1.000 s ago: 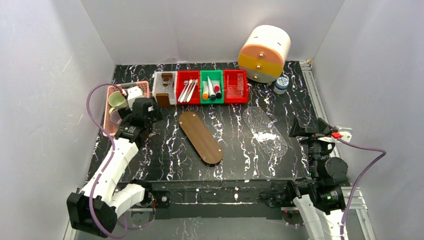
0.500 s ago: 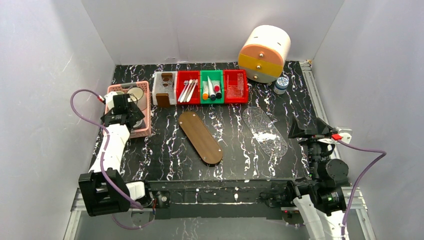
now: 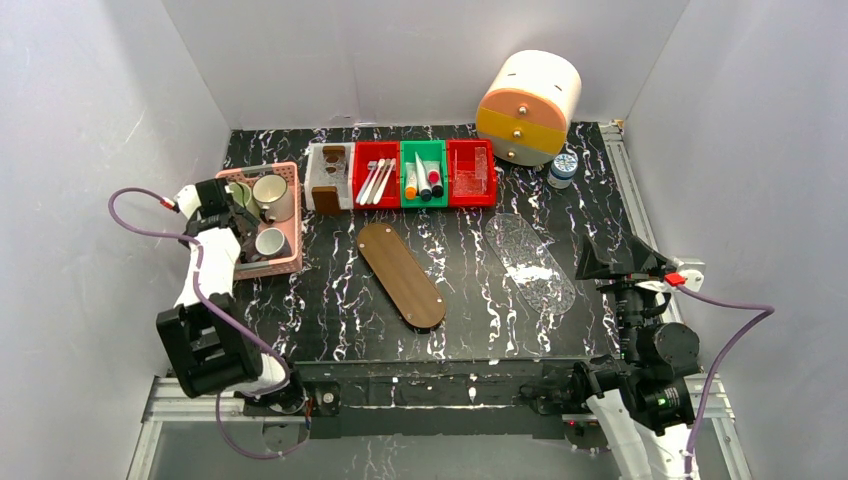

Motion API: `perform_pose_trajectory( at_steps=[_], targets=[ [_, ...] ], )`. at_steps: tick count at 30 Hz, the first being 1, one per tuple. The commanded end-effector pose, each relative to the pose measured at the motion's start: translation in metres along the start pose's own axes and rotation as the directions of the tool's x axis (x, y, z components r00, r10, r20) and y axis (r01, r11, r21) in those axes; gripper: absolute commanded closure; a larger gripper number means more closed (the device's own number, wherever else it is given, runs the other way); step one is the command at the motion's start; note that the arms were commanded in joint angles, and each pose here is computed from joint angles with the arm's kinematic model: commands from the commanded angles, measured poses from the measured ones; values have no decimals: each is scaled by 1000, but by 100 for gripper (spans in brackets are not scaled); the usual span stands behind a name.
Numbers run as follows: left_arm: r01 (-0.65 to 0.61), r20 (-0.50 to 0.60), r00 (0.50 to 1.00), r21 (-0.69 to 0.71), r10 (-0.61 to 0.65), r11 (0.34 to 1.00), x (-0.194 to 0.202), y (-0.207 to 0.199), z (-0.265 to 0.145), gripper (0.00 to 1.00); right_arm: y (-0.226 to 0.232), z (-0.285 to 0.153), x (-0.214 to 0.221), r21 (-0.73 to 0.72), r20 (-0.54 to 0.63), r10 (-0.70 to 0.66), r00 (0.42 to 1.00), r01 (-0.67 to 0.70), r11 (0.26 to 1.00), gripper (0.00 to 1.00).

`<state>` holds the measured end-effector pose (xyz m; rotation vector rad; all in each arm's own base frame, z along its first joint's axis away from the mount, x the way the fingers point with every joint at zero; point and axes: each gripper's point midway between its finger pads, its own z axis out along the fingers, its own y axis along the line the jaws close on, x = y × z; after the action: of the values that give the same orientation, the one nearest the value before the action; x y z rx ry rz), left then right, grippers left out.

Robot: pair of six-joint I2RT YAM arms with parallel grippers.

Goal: Prepare toiletry sets of a toothbrush and toothpaste on the tray
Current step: Pick up the cup from the storage box.

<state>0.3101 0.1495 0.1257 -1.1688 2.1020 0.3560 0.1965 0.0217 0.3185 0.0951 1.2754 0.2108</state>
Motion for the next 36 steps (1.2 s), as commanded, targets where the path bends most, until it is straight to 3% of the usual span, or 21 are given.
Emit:
perform_pose_trajectory(
  at_steps=[1, 10, 18, 30, 36],
  targets=[
    [50, 45, 998, -55, -48, 997, -21, 4, 12, 19, 6, -2, -16, -28, 53, 27, 998, -25, 999, 1],
    [53, 28, 998, -87, -51, 995, -11, 5, 39, 28, 7, 0, -12, -32, 39, 19, 999, -18, 999, 1],
    [28, 13, 1000, -97, -26, 995, -13, -2, 59, 43, 8, 4, -5, -34, 12, 12, 1000, -11, 999, 1],
    [-19, 36, 999, -118, 23, 993, -24, 3, 58, 87, 10, 9, 4, -39, -25, -1, 1000, 0, 999, 1],
    [-27, 69, 997, -99, 34, 995, -34, 4, 45, 100, 9, 10, 6, -35, -35, -7, 999, 6, 999, 1]
  ],
)
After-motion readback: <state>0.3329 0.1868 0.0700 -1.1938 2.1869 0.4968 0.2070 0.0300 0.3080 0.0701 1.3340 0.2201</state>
